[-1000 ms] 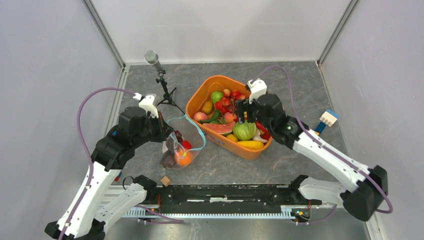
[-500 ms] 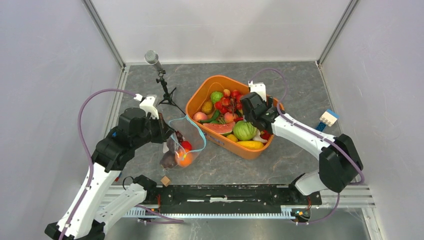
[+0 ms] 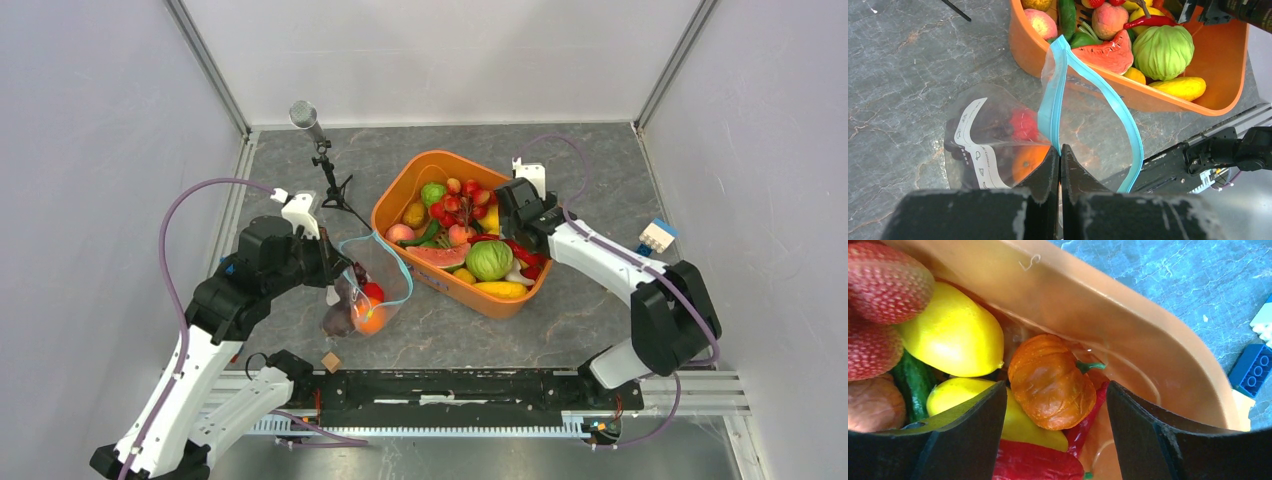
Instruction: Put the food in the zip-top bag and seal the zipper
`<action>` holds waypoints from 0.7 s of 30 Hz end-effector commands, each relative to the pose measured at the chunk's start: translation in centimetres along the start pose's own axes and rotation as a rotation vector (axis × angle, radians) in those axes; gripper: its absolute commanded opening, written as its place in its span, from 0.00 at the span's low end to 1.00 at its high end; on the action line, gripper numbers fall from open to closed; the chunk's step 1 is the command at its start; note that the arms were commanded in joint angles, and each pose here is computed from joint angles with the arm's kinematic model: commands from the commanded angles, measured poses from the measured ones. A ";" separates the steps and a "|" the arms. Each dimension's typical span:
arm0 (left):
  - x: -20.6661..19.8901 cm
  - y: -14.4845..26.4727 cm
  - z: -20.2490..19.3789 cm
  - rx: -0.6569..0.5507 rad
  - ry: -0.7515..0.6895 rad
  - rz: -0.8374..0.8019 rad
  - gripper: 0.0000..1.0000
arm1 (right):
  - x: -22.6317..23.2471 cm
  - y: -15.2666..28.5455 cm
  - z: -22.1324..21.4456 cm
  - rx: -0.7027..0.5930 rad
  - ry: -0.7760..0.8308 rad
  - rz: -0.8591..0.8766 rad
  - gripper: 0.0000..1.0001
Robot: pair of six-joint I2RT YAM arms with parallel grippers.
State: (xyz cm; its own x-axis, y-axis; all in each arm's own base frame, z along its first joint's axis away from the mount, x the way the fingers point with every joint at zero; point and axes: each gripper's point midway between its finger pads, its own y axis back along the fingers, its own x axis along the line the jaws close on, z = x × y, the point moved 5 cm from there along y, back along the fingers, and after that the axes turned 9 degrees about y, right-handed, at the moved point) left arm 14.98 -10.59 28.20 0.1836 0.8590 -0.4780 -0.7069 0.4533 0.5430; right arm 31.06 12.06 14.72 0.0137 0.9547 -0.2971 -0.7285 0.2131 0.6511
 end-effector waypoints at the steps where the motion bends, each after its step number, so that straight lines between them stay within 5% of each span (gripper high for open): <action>1: -0.7 0.0 0.9 -0.045 -0.034 -0.052 0.02 | 0.4 -1.2 -1.4 0.051 0.033 0.005 0.77; 6: -0.7 0.1 0.8 -0.044 -0.034 -0.053 0.02 | 1.0 -2.4 -2.5 0.098 0.067 0.037 0.74; 10: -0.6 0.1 0.8 -0.046 -0.034 -0.049 0.02 | 1.1 -2.3 -2.2 0.092 0.077 0.054 0.51; 15: -0.6 0.0 0.8 -0.043 -0.031 -0.048 0.02 | 0.3 -0.4 0.5 -0.009 0.077 0.079 0.28; 21: -0.7 -0.2 0.8 -0.036 -0.028 -0.047 0.02 | -0.4 3.4 4.0 -0.180 0.059 0.208 0.23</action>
State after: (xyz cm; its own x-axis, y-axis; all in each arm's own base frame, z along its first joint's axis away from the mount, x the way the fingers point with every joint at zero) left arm 15.02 -10.66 28.21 0.1873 0.8568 -0.4804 -0.7070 0.4571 0.5396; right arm 31.41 12.34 15.24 -0.1138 0.9530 -0.2809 -0.7421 0.1064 0.6618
